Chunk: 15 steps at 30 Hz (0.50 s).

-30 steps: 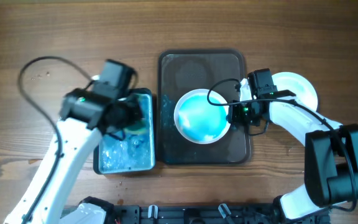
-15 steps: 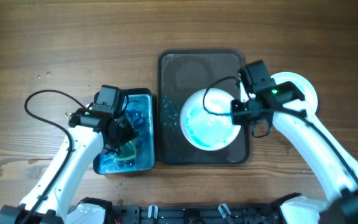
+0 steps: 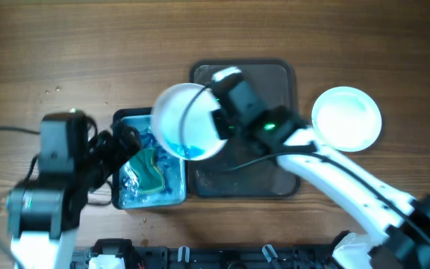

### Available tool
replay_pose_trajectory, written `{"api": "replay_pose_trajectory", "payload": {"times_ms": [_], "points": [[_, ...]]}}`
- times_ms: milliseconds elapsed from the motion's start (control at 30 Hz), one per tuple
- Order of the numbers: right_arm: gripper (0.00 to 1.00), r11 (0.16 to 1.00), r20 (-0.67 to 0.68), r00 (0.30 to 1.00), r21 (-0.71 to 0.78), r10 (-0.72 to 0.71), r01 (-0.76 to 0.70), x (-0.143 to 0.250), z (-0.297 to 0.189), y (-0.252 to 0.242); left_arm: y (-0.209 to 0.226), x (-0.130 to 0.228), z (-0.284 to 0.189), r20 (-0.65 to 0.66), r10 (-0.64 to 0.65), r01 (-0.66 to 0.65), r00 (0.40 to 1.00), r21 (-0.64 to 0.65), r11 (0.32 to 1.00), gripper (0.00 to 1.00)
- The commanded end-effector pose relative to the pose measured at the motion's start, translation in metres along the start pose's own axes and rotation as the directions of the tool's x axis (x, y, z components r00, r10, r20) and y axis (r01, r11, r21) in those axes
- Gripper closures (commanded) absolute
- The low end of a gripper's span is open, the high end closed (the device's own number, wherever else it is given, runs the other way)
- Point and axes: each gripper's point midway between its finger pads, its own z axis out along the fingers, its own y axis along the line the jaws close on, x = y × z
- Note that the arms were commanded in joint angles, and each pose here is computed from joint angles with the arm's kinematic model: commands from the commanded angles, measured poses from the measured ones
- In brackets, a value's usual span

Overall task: Clean dirty plates on tray and stack at the side
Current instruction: 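Lift the plate with the right gripper and tilt it over the basin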

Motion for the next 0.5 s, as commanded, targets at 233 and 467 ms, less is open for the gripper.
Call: {"api": "replay_pose_trajectory", "payload": {"times_ms": [233, 467], "points": [[0.96, 0.880, 0.338, 0.905, 0.468, -0.256, 0.075, -0.041, -0.051, 0.043, 0.002, 0.013, -0.042, 0.085, 0.010, -0.019, 0.996, 0.109, 0.994, 0.00], [0.96, 0.766, 0.363, 0.813, 0.625, -0.456, 0.151, -0.042, -0.097, 0.075, 0.003, 0.014, -0.042, 0.082, 0.010, -0.018, 0.997, 0.106, 0.994, 0.00]]}}
